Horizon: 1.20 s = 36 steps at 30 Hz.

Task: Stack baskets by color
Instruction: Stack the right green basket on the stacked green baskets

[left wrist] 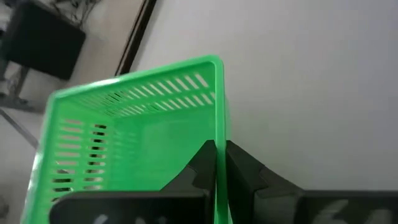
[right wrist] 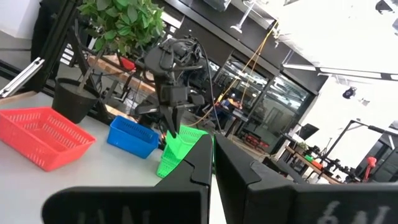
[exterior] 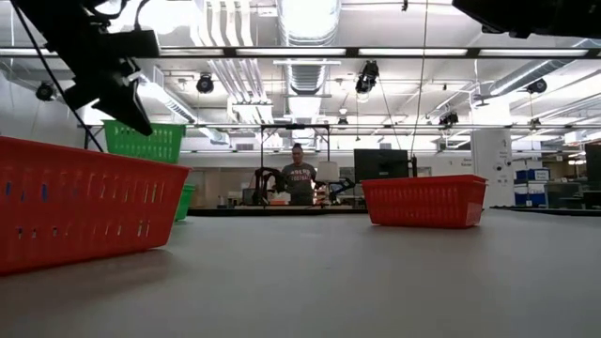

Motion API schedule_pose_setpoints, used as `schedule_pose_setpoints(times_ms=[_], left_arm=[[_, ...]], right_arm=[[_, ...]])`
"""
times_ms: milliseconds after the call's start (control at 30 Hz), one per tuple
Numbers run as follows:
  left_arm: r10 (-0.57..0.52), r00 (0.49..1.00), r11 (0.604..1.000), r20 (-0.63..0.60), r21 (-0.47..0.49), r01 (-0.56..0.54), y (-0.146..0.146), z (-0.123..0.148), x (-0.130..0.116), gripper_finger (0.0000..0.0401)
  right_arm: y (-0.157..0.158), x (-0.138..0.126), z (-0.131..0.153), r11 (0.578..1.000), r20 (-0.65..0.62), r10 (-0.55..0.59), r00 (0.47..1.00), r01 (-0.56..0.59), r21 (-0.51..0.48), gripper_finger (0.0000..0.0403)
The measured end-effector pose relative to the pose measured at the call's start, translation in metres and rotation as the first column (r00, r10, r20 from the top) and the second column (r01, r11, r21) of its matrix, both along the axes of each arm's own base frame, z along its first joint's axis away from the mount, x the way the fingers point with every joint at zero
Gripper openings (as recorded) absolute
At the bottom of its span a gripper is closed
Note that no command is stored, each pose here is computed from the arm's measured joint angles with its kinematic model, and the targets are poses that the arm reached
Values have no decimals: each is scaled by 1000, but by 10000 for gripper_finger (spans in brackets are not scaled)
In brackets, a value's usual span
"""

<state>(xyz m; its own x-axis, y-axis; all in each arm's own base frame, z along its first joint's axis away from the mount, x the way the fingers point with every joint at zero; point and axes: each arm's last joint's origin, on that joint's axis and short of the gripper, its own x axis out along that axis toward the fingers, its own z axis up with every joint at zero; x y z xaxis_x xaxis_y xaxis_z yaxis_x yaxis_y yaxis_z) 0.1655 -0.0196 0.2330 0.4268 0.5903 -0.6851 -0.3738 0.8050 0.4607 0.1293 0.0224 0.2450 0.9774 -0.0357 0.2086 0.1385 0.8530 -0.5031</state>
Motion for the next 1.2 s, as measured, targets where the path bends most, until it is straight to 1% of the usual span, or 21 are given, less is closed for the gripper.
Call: schedule_pose_setpoints(times_ms=[67,233,300,367,500,700,767,867,933,1000,1200], left_arm=[[-15,1000,1000,-26,15,15,1,-1,1,0],[-15,999,1000,-43,19,16,1,-3,3,1],[-11,999,1000,-42,19,12,2,-3,3,7],[-4,999,1000,-42,19,5,3,-3,3,20],[51,999,999,-18,-1,-51,6,-5,3,51],[60,997,998,-38,-3,-60,8,-10,2,89],[50,998,998,-39,-31,-51,8,-8,3,100],[38,999,992,-12,-119,-39,5,-1,6,114],[67,997,981,27,-185,-61,4,4,8,123],[94,994,972,55,-223,-80,3,8,9,130],[97,992,968,79,-238,-76,3,23,11,139]], right_arm=[[0,0,0,1000,-1,-1,1000,1,-3,9],[0,0,0,1000,-5,-3,1000,3,-6,9],[0,0,0,1000,-5,-4,1000,4,-6,9],[0,0,0,1000,-5,-4,1000,4,-6,9],[0,0,0,1000,-5,-4,1000,4,-6,9],[0,0,0,1000,-5,-4,1000,4,-6,9],[0,0,0,1000,-5,-4,1000,4,-6,9],[0,0,-1,1000,-5,-4,1000,4,-6,9],[0,0,-1,1000,-6,-4,1000,3,-6,9],[0,0,-1,1000,-6,-4,1000,4,-6,9],[0,0,-1,1000,-7,-4,1000,4,-7,9]])
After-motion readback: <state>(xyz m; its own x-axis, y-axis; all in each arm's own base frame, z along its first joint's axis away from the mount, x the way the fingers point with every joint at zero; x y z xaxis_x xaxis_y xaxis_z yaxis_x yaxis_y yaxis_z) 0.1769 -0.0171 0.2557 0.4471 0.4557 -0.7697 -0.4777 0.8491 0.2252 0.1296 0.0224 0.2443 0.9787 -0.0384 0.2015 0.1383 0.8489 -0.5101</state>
